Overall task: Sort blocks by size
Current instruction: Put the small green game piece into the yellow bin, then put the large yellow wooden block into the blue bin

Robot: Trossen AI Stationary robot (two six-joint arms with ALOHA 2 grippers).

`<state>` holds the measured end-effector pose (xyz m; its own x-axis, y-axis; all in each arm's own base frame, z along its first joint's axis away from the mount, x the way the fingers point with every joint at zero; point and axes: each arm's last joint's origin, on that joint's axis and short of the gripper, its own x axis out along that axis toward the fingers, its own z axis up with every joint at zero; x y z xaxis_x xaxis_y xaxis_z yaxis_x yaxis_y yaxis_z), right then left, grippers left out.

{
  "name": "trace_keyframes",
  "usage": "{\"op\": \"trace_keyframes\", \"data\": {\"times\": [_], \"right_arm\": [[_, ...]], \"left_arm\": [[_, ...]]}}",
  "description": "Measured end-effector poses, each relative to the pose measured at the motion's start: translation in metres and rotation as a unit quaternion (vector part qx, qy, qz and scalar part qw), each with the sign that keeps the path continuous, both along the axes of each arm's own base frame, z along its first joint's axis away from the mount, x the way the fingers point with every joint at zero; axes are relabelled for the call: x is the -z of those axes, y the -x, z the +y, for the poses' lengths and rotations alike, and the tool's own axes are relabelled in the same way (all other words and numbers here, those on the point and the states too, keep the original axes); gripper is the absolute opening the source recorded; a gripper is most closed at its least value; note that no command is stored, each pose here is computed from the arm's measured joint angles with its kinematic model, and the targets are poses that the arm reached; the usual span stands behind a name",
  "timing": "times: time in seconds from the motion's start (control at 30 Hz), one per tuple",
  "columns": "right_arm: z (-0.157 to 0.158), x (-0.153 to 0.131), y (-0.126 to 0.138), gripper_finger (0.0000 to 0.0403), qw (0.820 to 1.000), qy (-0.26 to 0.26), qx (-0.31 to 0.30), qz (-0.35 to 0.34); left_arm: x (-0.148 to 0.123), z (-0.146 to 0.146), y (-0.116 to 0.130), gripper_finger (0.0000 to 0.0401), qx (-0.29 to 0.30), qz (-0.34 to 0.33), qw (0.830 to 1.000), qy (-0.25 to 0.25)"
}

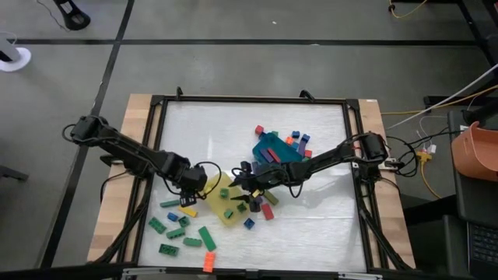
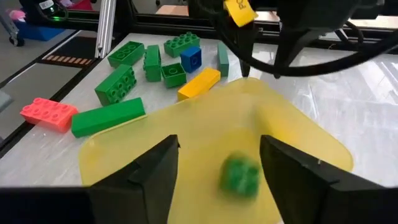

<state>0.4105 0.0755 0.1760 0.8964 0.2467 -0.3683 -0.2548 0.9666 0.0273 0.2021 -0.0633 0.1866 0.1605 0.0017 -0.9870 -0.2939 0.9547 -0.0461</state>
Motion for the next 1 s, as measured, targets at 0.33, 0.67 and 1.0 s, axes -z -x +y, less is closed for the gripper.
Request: {"op": "trace_keyframes", "data": {"times": [0.33,0.67,1.0], "right_arm": [[-0.006,-0.028,0.017,0.0233,0.998,0.049,0.029,0.034],[-0.014,-0.057,0.046,0.0232,0.989,0.086,0.069,0.095],[-0.02,-0.086,0.082,0.0232,0.983,0.095,0.066,0.146]], "left_arm": [[0.02,0.005,0.004,0.0178,-0.006,-0.026,0.999,-0.045],[0.026,0.004,0.001,0.0178,-0.009,-0.061,0.997,-0.038],[0.035,0.005,0.003,0.0178,-0.011,-0.067,0.997,-0.035]]}}
